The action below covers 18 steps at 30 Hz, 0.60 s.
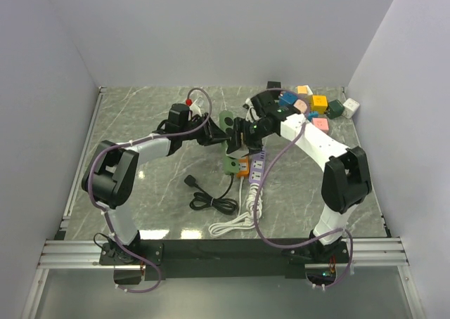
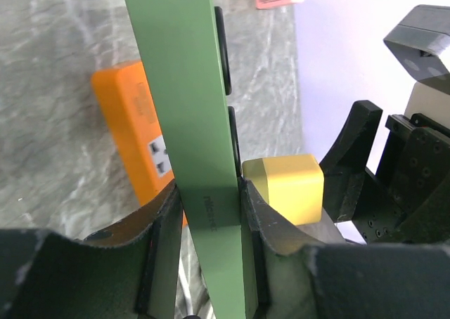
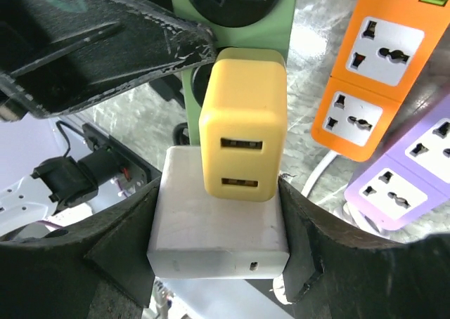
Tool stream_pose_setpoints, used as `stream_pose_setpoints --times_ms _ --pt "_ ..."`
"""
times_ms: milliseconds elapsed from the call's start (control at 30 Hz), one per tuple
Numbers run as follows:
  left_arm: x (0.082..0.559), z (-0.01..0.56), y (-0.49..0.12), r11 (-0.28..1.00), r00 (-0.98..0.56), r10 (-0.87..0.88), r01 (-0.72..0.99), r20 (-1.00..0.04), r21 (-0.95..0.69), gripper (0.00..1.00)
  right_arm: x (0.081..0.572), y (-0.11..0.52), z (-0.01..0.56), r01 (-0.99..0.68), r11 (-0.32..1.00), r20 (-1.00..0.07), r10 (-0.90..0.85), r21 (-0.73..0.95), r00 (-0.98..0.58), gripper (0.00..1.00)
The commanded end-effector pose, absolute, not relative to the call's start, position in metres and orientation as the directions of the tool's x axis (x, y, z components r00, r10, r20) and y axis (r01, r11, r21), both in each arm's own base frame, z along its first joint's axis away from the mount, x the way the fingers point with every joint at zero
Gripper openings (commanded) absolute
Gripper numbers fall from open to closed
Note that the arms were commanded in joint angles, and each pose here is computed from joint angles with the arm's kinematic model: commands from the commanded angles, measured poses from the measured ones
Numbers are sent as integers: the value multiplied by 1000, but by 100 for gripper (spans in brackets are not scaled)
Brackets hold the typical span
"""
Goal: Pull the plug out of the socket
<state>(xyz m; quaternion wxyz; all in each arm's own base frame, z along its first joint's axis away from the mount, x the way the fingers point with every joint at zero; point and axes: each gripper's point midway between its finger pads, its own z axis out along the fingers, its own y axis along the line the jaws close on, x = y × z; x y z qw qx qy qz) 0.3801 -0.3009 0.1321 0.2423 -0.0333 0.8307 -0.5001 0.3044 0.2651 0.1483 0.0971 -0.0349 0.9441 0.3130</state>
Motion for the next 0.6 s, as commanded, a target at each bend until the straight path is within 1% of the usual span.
stream_pose_setpoints --times_ms 0,33,67,133,167,233,333,400,433,500,533,567 --pt "385 72 -255 684 -872 -270 126 -409 -719 0 313 237 210 -137 777 -342 106 614 -934 0" --pt "384 71 -255 684 -874 -268 123 -405 -719 0 307 248 214 -134 733 -320 119 666 -940 0" --pt "384 71 -255 684 -875 -267 123 -404 -719 0 306 259 205 -141 703 -312 120 697 -942 0" --pt "386 71 -256 680 -876 -267 124 -402 -722 0 286 289 199 -160 655 -271 72 739 -960 0" --pt "386 71 -256 681 -877 -266 123 -401 -722 0 284 302 196 -178 635 -279 61 752 -958 0" --pt "387 69 -257 677 -879 -268 118 -394 -726 0 276 322 178 -167 656 -253 38 736 -967 0" --pt "388 68 -257 680 -879 -270 116 -394 -724 0 288 320 155 -144 759 -282 55 635 -958 0" --pt "387 68 -255 684 -878 -269 114 -395 -720 0 290 317 155 -149 777 -292 46 611 -955 0" --pt "386 67 -254 688 -878 -269 113 -397 -717 1 295 309 154 -162 806 -326 41 569 -944 0" --pt "384 67 -253 693 -877 -268 113 -400 -712 1 299 296 165 -170 825 -355 39 539 -934 0" --pt "384 67 -251 699 -873 -269 113 -406 -706 1 301 287 176 -189 827 -386 37 530 -922 0" --pt "382 65 -249 702 -874 -269 108 -404 -704 0 306 272 184 -169 836 -392 59 523 -918 0"
